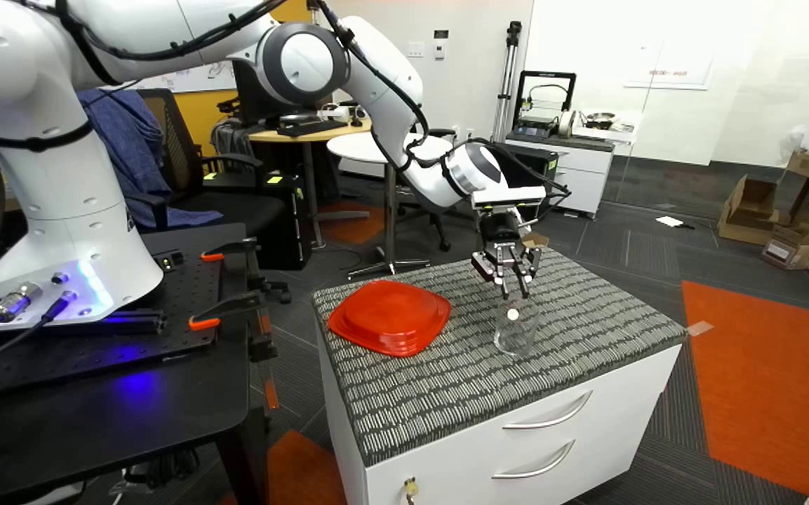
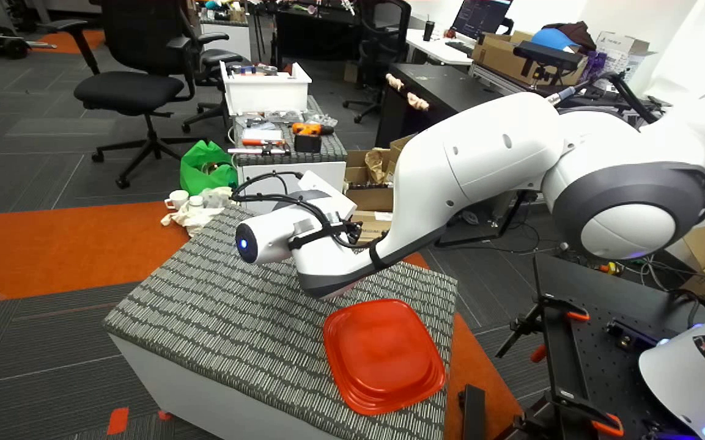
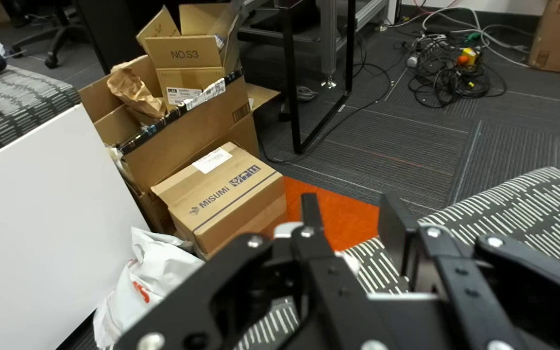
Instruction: Pick up the marker and put it in the cup
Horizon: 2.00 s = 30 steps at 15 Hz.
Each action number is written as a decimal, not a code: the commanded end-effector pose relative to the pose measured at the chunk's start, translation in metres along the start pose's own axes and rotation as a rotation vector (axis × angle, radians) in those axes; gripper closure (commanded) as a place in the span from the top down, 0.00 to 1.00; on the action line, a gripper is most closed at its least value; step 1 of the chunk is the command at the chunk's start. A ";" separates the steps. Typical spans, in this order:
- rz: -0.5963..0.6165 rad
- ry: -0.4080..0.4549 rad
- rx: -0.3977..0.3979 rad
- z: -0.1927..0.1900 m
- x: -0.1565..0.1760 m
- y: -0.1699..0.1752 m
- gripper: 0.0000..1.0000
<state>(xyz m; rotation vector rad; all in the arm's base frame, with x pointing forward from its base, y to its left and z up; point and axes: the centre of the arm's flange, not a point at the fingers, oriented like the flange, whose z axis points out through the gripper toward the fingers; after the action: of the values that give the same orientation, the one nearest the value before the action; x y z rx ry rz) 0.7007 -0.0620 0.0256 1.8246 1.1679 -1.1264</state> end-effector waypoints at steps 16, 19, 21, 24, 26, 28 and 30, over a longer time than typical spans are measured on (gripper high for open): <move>0.347 0.078 0.022 -0.065 -0.075 -0.020 1.00; 0.440 0.216 0.082 -0.082 -0.074 -0.024 1.00; 0.485 0.305 0.116 -0.095 -0.071 -0.026 1.00; 0.562 0.444 0.156 -0.109 -0.064 -0.029 1.00; 0.622 0.539 0.167 -0.115 -0.063 -0.030 1.00; 0.680 0.643 0.163 -0.121 -0.061 -0.030 1.00; 0.730 0.758 0.144 -0.127 -0.058 -0.029 1.00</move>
<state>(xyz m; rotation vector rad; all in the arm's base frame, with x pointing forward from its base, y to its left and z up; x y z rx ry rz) 0.7255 0.0395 0.1119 2.5176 0.6796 -0.2664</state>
